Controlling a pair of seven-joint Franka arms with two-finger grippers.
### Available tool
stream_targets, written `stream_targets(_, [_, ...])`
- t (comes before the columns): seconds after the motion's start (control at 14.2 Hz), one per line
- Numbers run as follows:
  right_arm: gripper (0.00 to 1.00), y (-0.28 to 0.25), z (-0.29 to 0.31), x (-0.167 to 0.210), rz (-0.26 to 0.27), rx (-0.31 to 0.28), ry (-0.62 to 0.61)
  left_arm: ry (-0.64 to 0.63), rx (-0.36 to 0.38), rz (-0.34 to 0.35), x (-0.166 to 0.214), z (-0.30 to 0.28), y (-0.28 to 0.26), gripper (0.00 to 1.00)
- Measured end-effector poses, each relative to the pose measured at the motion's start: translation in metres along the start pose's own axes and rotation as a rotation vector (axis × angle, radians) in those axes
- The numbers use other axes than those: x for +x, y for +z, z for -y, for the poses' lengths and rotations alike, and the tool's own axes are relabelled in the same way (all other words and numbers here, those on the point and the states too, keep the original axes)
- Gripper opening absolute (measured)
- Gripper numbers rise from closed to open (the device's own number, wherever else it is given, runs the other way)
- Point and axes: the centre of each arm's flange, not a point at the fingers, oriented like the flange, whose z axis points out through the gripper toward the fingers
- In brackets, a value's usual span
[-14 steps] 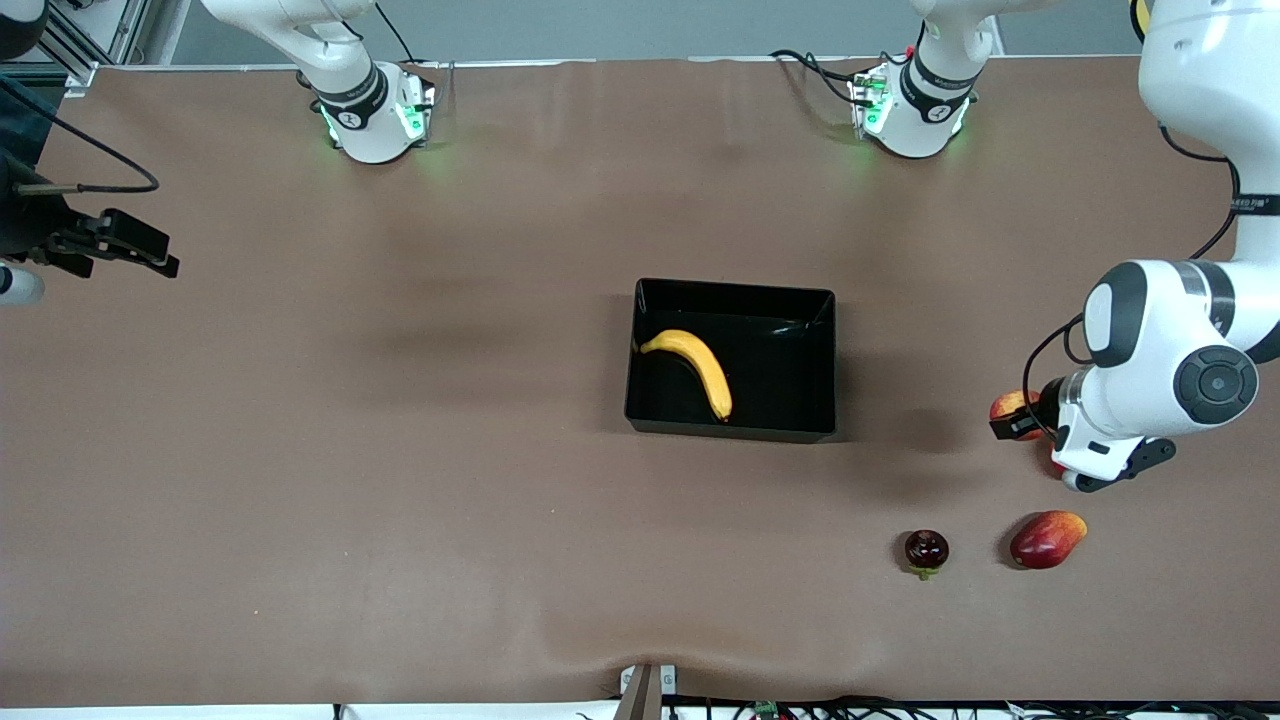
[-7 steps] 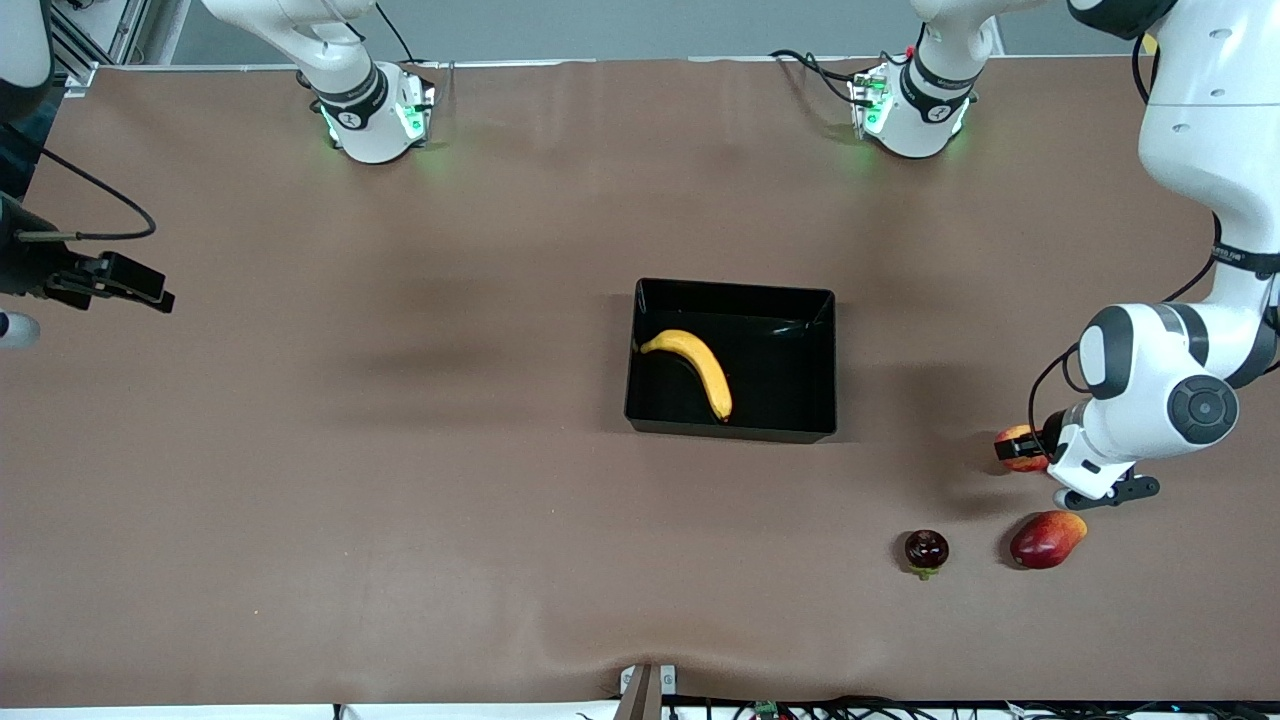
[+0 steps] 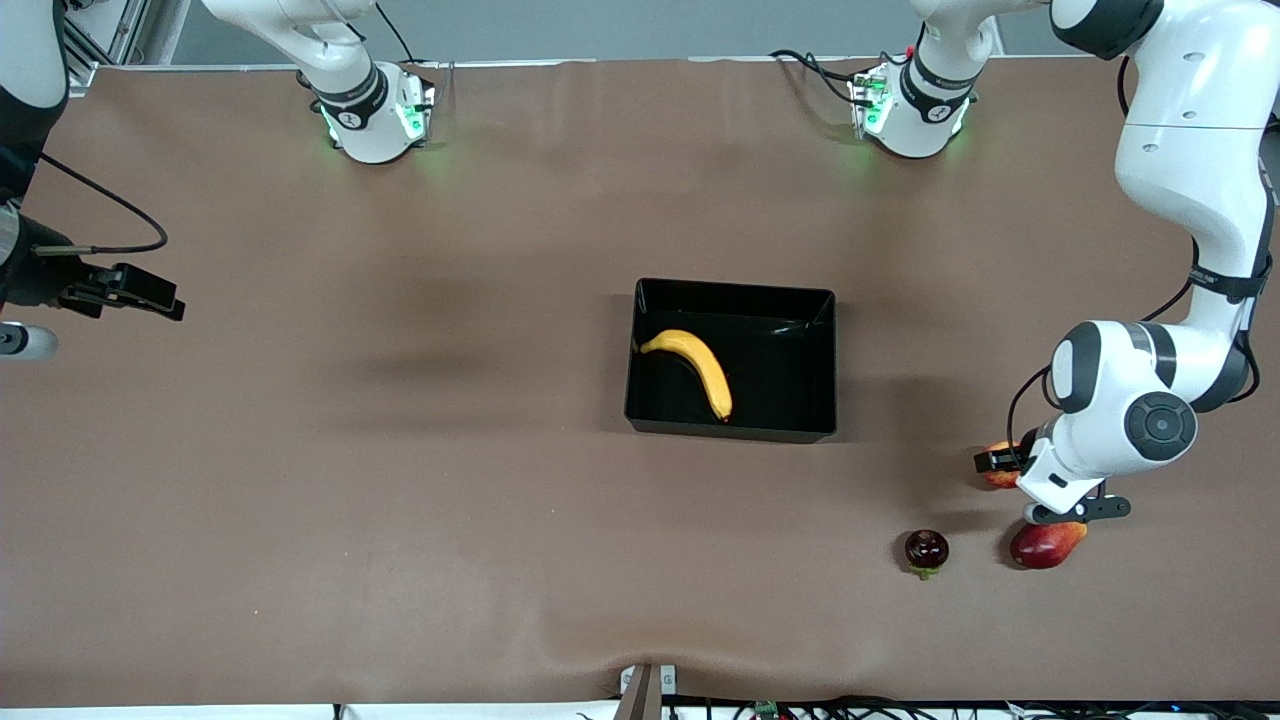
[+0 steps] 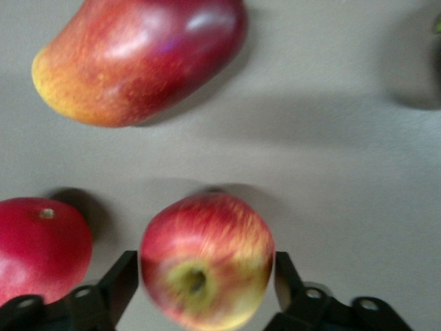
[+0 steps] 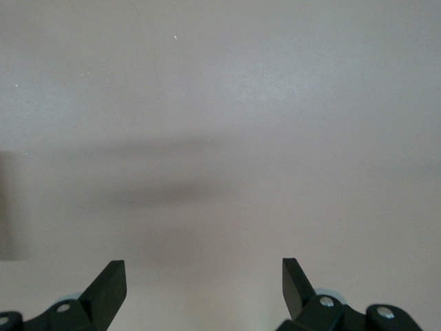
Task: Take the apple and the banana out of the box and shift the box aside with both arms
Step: 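Open the left gripper to release the apple on the table, then reach into the box and grasp the banana with the left gripper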
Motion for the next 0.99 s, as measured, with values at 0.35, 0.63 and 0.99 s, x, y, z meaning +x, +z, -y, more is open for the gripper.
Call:
stream_targets(0.35, [1.00, -0.003, -0.004, 0.004, -0.029, 0.000, 0.007, -0.044, 0.027, 0.031, -0.009, -0.037, -0.065, 1.00])
stream_targets(0.63, [1.00, -0.004, -0.005, 0.004, -0.034, 0.000, 0.010, -0.107, 0.058, -0.001, -0.046, -0.140, -0.143, 1.00])
stream_targets(0.99, [1.00, -0.004, -0.006, 0.004, -0.034, 0.000, 0.010, -0.124, 0.049, -0.019, -0.110, -0.290, -0.146, 1.00])
